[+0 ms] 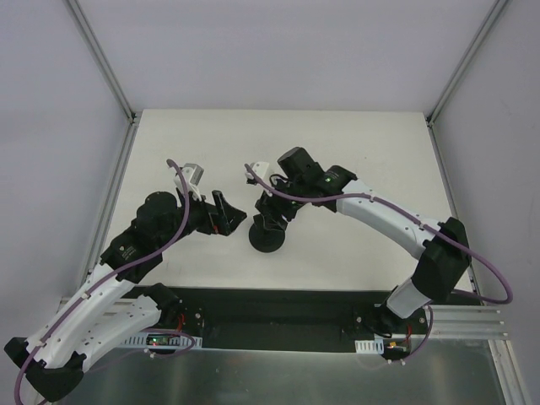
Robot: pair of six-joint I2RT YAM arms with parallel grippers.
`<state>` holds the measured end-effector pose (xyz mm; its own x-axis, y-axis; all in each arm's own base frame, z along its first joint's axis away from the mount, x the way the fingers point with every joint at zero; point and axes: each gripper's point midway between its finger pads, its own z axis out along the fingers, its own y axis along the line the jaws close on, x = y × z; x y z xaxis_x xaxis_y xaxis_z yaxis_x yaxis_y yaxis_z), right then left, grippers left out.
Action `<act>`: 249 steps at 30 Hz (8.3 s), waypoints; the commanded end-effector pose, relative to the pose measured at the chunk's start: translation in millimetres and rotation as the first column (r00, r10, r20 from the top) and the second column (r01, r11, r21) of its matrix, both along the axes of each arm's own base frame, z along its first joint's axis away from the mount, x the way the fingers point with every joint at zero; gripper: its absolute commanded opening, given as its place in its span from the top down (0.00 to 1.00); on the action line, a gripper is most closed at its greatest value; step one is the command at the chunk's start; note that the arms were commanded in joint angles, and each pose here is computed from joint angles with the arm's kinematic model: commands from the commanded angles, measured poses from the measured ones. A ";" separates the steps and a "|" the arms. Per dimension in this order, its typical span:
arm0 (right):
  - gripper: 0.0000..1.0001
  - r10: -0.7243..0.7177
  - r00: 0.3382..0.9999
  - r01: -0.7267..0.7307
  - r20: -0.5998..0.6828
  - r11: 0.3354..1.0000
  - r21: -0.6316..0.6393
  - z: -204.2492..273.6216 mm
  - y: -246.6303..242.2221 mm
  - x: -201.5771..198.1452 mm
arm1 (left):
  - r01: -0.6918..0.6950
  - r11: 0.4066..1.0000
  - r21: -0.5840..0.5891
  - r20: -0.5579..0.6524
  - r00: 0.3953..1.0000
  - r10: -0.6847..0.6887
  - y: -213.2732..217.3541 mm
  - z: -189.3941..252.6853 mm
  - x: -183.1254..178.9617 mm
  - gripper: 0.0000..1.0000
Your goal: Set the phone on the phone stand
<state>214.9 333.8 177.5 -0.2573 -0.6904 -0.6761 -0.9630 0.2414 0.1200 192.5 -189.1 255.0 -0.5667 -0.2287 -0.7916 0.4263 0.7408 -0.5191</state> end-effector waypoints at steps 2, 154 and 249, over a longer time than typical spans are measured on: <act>0.07 -0.210 0.976 0.205 0.059 0.975 0.086 38.0 0.2 21.9 | -0.033 0.999 -0.012 0.056 0.998 0.034 4.2 16.0 7.8 0.03; 0.99 -0.890 0.452 0.889 -0.054 0.455 -0.060 -109.0 -144.5 95.9 | 0.206 0.964 -0.166 -0.102 0.969 -0.224 -26.6 76.0 -44.0 0.10; 0.01 -0.728 0.614 0.787 -0.305 0.595 0.163 23.9 -97.5 -25.2 | -0.132 0.985 0.108 0.220 0.970 0.106 -4.4 109.8 64.0 1.00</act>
